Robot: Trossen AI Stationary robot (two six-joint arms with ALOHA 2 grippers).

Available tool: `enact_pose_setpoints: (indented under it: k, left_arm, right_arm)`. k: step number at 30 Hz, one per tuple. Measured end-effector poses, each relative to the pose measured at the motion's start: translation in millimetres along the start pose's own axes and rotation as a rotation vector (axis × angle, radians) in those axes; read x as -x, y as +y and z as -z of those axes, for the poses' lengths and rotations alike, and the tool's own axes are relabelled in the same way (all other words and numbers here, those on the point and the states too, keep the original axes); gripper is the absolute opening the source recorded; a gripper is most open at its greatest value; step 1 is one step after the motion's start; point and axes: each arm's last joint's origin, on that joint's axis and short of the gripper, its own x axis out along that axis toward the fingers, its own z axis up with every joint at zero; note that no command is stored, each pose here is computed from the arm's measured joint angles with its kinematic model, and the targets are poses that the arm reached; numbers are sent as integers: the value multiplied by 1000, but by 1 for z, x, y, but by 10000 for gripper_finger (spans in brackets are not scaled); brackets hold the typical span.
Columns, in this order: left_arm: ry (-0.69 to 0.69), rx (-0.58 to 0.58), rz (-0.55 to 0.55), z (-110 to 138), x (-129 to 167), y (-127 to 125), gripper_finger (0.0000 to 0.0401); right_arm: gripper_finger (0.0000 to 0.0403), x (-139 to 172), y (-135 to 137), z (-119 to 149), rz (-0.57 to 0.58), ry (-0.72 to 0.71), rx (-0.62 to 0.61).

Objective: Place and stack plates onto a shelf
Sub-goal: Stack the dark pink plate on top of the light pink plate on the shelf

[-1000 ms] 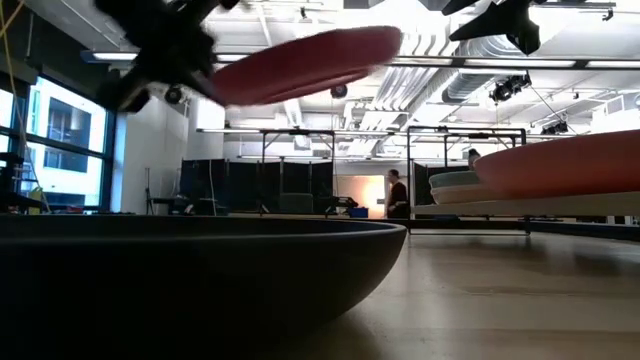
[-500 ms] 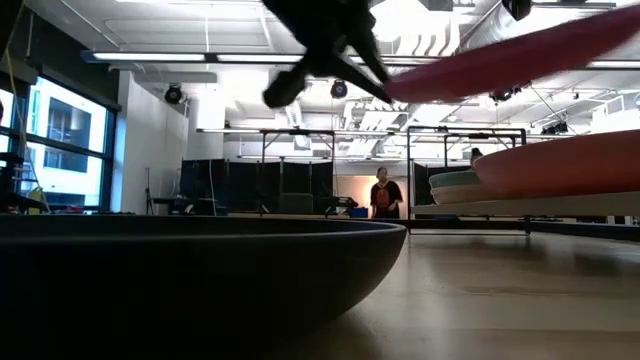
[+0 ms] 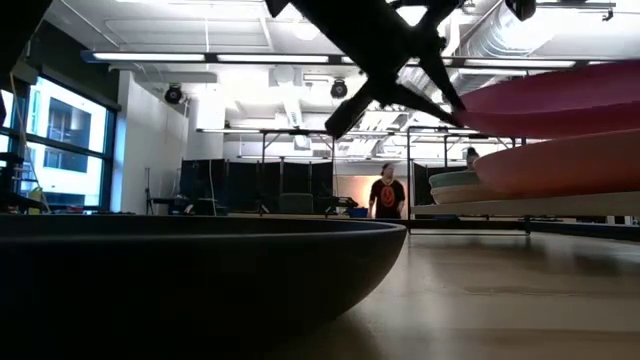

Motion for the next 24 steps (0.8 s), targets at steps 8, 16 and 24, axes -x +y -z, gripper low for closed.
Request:
enact_pose_setpoints:
  k: [8, 16, 24]
  left_arm:
    - [-8, -38, 14, -7, 0, 1, 31]
    - [14, -32, 84, -7, 0, -5, 85]
    - [51, -18, 304, -13, 6, -22, 150]
  right_arm:
    - [160, 0, 0, 1, 4, 5, 4]
    - [160, 0, -1, 1, 7, 10, 8]
    - [160, 0, -2, 2, 14, 19, 14]
